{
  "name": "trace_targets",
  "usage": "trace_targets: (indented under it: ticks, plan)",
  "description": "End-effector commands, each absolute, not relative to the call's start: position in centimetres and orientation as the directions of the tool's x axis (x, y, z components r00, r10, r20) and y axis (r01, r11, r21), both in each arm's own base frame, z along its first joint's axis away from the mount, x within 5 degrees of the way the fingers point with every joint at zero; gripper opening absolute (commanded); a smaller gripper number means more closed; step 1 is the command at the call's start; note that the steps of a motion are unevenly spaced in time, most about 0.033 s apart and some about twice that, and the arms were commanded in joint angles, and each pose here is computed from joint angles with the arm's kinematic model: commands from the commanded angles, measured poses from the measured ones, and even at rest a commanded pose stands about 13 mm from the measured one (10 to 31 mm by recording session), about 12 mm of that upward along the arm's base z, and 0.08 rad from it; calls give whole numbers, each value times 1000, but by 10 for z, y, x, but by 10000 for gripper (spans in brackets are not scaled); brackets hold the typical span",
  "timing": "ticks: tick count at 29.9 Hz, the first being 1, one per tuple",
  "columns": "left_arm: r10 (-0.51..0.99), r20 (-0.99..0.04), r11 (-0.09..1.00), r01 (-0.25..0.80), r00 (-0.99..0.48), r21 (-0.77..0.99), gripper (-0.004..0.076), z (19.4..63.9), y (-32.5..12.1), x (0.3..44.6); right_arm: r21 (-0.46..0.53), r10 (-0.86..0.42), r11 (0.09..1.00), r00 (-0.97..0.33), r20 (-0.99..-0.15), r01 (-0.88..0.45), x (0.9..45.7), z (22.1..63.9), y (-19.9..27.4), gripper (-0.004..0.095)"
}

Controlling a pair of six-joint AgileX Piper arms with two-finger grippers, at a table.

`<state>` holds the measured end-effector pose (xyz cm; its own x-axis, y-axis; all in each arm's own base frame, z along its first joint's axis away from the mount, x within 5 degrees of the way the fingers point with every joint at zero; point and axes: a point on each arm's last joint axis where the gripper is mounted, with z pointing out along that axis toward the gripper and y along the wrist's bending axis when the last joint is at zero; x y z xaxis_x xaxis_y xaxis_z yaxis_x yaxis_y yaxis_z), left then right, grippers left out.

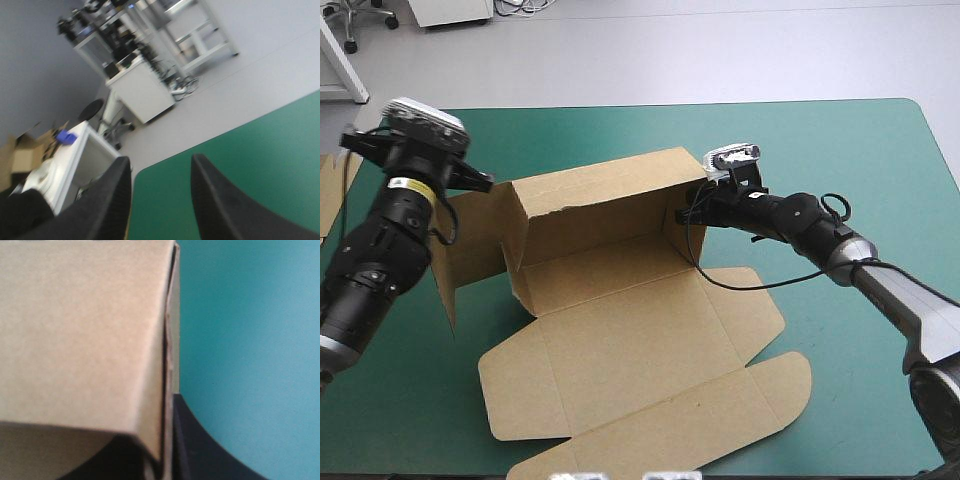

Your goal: Fold the box

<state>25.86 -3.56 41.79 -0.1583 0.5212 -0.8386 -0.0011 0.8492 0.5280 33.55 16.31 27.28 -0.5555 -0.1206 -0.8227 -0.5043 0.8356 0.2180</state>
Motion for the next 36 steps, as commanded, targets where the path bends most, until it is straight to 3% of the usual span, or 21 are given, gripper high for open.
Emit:
trace_targets:
  ticks: [1, 6, 13, 20, 31, 36]
  plan:
    - [412, -898, 879, -192, -154, 437, 282, 449, 9, 251, 219, -140, 828, -569, -810, -516, 330, 280, 161, -13]
    - [137, -965, 884, -412, -226, 222, 282, 440, 72, 242, 187, -171, 838, -574, -801, -512, 330, 277, 159, -13]
    - [-259, -932, 830, -552, -253, -80, 261, 380, 111, 244, 204, -164, 837, -589, -792, -508, 333, 283, 154, -13]
    - [-272, -884, 833, -553, -381, -18, 261, 335, 112, 244, 152, -231, 830, -579, -782, -537, 342, 327, 149, -13]
    - [-252, -907, 851, -523, -338, -41, 258, 339, 110, 247, 11, -349, 842, -561, -750, -539, 337, 407, 136, -13]
    - [-258, -909, 853, -519, -327, -55, 237, 339, 109, 248, -45, -387, 862, -601, -700, -504, 342, 411, 130, -13]
